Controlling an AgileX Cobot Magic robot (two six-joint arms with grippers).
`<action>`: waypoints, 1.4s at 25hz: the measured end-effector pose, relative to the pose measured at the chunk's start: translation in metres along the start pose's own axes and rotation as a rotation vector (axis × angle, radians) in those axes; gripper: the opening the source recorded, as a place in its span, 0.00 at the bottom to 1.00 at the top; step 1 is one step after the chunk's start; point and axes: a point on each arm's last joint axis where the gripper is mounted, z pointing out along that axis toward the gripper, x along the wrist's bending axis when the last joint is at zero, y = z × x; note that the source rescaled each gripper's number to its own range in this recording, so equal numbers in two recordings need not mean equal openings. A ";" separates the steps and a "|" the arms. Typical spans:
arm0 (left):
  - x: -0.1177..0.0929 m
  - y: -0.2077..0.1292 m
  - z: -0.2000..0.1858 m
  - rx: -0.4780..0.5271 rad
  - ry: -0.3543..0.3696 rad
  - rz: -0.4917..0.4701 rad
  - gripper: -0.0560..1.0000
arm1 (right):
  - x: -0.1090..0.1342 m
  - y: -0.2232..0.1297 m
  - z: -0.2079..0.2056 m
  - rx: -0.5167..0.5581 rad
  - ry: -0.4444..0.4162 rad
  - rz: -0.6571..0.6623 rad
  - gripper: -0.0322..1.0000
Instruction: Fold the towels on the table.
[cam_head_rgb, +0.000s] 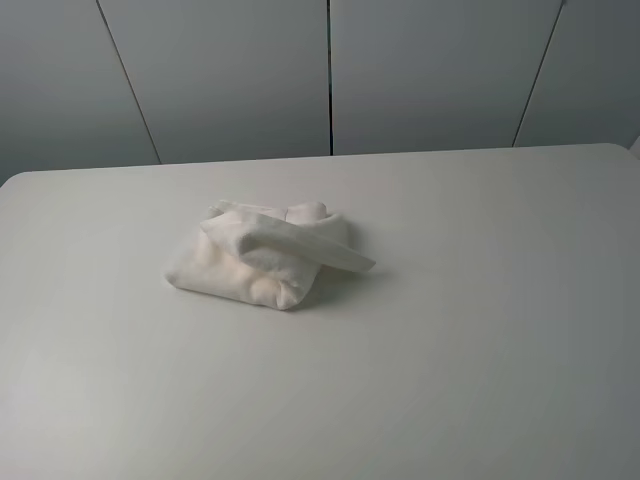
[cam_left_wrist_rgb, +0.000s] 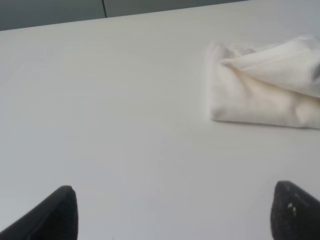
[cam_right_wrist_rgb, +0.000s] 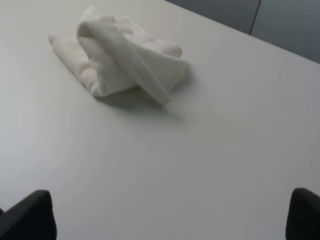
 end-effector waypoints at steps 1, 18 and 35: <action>0.000 0.000 0.000 0.000 0.000 0.002 1.00 | 0.000 0.000 0.000 -0.006 0.000 -0.002 1.00; -0.004 0.000 0.000 -0.004 0.176 -0.098 1.00 | -0.002 0.000 0.000 -0.001 -0.198 0.136 1.00; -0.006 0.000 0.000 -0.004 0.379 -0.207 1.00 | -0.002 0.000 -0.001 0.016 -0.490 0.284 1.00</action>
